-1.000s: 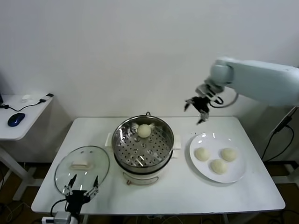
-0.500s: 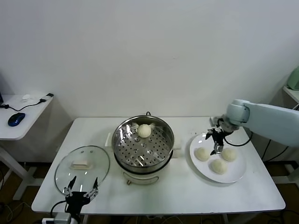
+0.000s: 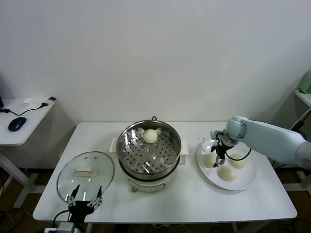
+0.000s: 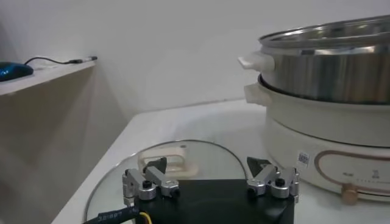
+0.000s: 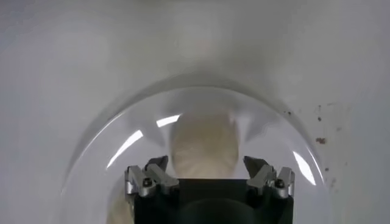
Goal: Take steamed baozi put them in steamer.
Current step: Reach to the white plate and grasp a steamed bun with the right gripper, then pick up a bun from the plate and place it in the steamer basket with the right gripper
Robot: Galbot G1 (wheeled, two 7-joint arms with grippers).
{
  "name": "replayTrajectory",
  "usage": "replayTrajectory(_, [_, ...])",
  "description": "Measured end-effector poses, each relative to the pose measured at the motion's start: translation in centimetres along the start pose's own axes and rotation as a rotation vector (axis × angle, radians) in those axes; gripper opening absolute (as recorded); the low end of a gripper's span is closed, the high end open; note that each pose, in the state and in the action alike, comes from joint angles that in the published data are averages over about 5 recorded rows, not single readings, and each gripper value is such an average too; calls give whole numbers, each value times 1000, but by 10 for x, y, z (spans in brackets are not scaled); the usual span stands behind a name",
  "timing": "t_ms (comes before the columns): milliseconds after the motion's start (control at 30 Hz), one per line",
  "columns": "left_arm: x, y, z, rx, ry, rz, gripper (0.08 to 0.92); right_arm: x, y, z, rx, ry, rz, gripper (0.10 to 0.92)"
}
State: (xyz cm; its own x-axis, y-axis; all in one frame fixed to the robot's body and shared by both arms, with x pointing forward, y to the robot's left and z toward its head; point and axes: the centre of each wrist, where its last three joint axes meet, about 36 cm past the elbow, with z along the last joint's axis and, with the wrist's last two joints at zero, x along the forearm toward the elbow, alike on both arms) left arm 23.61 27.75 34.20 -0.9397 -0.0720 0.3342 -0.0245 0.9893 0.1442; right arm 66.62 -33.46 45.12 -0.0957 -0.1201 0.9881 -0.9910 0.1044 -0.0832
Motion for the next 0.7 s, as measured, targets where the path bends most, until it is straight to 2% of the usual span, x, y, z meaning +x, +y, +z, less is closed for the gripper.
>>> replayTrajectory(100, [0,-1,0,0,0,2,823,1,0,-1,0,-5,0,669])
replayTrajectory(333, [4,-3,-1,-3,-4,7,823,27,-6,-3,20,-30,1,661])
replayTrajectory(500, [6,-5,-1,-5,-5,11,823,86,-22,-20,54,-53,27,662])
replayTrajectory(700, [7,-6,-3,-9,-9,16,823,185,-33,-70,99,-117,86,662])
